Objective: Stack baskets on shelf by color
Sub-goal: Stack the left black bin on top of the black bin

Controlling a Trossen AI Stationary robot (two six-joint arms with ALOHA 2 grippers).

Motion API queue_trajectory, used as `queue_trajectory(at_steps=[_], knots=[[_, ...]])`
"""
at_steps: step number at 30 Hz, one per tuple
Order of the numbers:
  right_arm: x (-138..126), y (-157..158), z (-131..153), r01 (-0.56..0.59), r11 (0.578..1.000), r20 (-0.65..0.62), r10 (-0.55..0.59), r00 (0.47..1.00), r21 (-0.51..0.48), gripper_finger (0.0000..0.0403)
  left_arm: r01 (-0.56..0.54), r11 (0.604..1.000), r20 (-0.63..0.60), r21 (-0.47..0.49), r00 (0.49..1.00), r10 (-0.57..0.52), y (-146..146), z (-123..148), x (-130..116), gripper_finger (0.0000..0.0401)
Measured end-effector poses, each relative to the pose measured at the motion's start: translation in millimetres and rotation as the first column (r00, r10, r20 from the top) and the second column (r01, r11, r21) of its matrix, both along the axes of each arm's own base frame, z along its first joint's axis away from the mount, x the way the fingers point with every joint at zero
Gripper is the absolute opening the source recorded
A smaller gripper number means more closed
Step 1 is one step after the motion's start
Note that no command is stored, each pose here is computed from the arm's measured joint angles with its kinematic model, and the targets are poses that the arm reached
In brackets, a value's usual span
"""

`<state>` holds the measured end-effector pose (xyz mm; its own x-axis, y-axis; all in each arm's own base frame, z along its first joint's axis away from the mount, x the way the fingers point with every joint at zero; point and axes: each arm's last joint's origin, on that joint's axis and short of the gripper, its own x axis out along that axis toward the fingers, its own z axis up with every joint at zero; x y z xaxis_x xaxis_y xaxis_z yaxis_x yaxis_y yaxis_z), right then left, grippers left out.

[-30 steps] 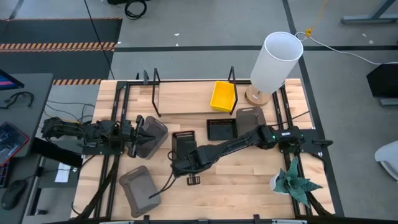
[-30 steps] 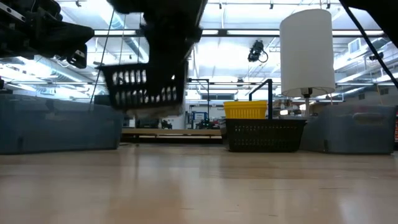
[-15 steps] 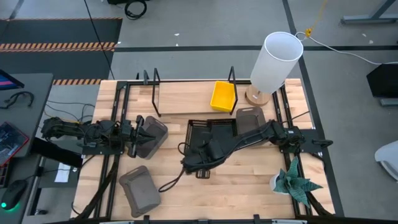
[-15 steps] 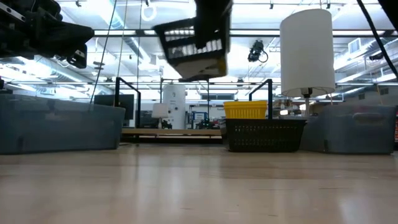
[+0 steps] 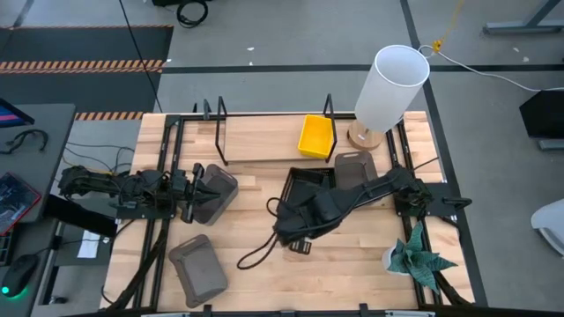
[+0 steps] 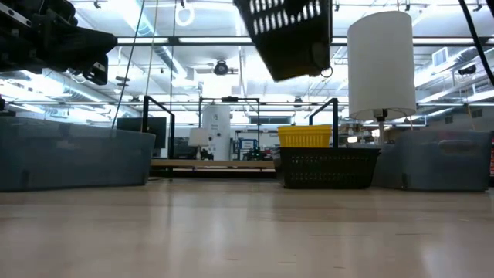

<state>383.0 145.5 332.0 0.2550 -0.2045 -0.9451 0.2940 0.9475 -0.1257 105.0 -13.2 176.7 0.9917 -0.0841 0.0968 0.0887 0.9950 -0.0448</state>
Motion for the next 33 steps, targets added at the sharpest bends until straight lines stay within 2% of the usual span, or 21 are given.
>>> queue_trajectory(at_steps=[6,10,14,20,25,33], knots=[[-17,-6,29,0.098,0.995,0.122,-0.095,0.988,-0.017,0.0005,0.000,1.000,0.001,0.000,1.000,0.000,0,0,0,0.0029],[-22,-11,38,0.111,0.993,0.162,-0.103,0.981,-0.039,0.0005,0.000,1.000,0.001,0.000,1.000,0.000,0,0,0,0.0035],[-28,-14,29,0.114,0.991,0.120,-0.105,0.987,-0.069,0.0005,0.000,1.000,0.000,0.000,1.000,0.000,0,0,0,0.0038],[-44,-27,-1,0.172,0.979,0.033,-0.169,0.985,-0.113,0.0005,0.000,1.000,0.000,0.000,1.000,0.000,0,0,0,0.0032],[-59,-34,-12,0.233,0.972,0.154,-0.227,0.962,-0.023,0.0005,0.000,1.000,0.001,0.000,1.000,0.000,0,0,0,0.0028],[-79,-59,-29,0.345,0.924,0.307,-0.381,0.872,0.164,0.0006,0.000,1.000,0.000,0.000,1.000,0.000,0,0,0,0.0036]])
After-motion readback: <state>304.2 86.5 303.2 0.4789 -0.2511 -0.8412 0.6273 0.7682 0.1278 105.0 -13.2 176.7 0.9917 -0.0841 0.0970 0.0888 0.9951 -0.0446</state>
